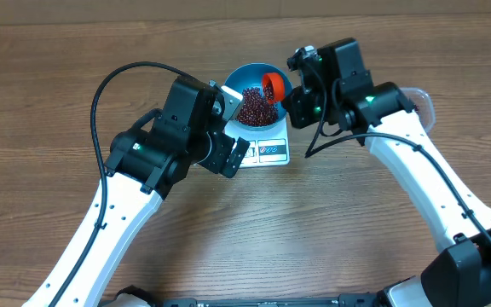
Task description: Scoop item into bowl and weigh 150g on scale
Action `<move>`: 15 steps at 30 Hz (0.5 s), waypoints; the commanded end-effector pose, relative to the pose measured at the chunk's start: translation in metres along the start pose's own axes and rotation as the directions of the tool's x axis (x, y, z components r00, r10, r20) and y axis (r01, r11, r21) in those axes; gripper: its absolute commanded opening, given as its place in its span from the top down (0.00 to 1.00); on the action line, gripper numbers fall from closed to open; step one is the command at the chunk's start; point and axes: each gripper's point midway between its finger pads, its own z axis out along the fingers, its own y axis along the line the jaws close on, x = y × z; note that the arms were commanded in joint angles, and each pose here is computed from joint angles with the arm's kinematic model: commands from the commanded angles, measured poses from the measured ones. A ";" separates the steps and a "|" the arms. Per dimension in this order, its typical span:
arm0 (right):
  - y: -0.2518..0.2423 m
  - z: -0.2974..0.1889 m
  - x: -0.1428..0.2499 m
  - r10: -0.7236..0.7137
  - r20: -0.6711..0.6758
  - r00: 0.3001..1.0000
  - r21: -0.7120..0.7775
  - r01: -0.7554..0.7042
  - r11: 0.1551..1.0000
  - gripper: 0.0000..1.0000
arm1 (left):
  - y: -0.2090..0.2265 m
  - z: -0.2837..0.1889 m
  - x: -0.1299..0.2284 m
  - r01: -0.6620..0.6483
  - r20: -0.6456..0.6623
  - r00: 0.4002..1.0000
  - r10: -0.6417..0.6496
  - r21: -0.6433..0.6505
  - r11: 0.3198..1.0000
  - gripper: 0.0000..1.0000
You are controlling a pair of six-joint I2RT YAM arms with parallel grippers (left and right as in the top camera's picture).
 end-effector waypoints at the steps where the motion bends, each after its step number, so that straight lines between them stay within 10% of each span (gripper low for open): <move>1: 0.006 -0.013 -0.017 -0.056 0.056 0.997 0.062 0.052 0.997 0.97 | 0.001 -0.002 0.001 0.016 0.005 1.000 -0.016 0.001 1.000 0.00; 15: 0.008 -0.012 -0.017 -0.063 0.059 0.996 0.069 0.059 0.996 0.96 | 0.001 -0.002 0.001 0.016 0.005 1.000 -0.016 0.001 1.000 0.00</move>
